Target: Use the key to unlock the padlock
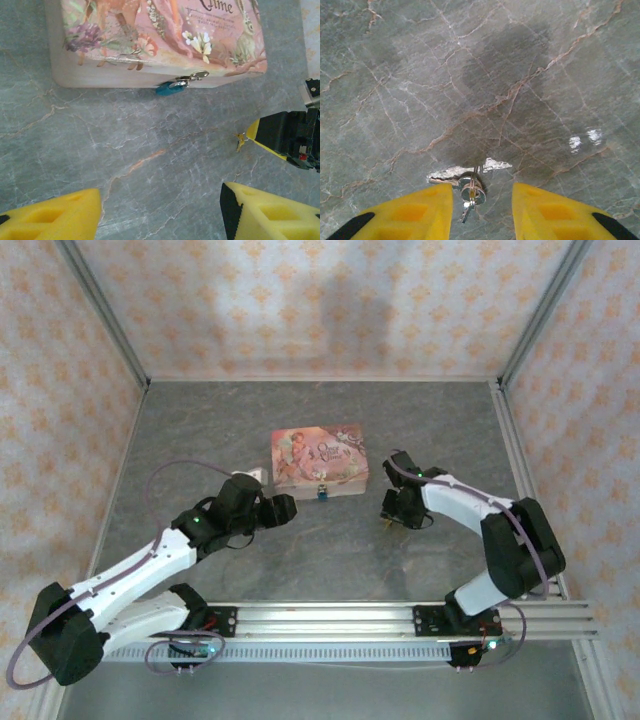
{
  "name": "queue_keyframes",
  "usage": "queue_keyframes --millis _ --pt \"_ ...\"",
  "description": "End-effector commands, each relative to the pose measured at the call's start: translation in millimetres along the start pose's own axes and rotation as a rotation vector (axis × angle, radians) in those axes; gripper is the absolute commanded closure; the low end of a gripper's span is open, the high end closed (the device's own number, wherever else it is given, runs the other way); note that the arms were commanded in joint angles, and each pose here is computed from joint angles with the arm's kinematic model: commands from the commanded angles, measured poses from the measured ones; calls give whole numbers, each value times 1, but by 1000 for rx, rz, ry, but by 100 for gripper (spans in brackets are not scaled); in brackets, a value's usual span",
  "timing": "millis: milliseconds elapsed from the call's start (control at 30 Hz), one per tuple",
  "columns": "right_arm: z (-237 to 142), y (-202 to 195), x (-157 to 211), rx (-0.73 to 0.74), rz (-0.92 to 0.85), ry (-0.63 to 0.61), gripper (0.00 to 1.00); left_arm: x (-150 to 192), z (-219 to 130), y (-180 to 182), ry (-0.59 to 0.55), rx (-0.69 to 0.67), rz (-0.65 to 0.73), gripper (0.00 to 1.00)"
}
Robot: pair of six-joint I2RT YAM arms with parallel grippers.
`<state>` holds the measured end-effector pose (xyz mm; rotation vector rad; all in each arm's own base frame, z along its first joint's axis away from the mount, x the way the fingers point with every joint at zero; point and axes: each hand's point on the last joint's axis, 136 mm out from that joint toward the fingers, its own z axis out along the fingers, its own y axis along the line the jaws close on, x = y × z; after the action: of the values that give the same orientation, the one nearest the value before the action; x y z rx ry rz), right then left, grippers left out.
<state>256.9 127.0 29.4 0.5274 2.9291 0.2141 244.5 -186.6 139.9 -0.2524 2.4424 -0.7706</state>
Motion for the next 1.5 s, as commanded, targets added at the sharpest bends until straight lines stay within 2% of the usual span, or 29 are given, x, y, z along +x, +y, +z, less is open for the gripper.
queue_keyframes --millis 0,133,433,700,967,1267,1300,1333,1367,1400,1467 --pt "1 6 -4 -4 3 -8 69 -2 -2 -3 -25 13 -5 34" --pt "6 7 -4 -3 4 0 73 -3 -1 -4 -26 14 -6 34" --pt "16 12 1 -32 14 29 88 -2 -4 1 -37 5 -14 34" --pt "-15 25 -11 -154 28 -84 98 -6 -5 -1 -52 8 -20 34" --pt "-87 42 -25 -346 6 -265 100 -21 -13 -24 -70 56 -10 31" --pt "-215 77 -36 -659 -125 -510 100 -66 -46 -105 -110 239 50 28" --pt "-228 80 -37 -684 -139 -531 100 -73 -52 -115 -117 256 59 22" --pt "-239 83 -39 -703 -146 -551 100 -80 -56 -125 -125 277 71 8" --pt "-248 86 -41 -717 -155 -566 100 -85 -60 -133 -131 295 83 8" --pt "-259 90 -42 -738 -167 -583 100 -90 -64 -143 -134 321 96 15" --pt "-275 96 -45 -777 -178 -612 100 -99 -69 -160 -144 358 108 17"
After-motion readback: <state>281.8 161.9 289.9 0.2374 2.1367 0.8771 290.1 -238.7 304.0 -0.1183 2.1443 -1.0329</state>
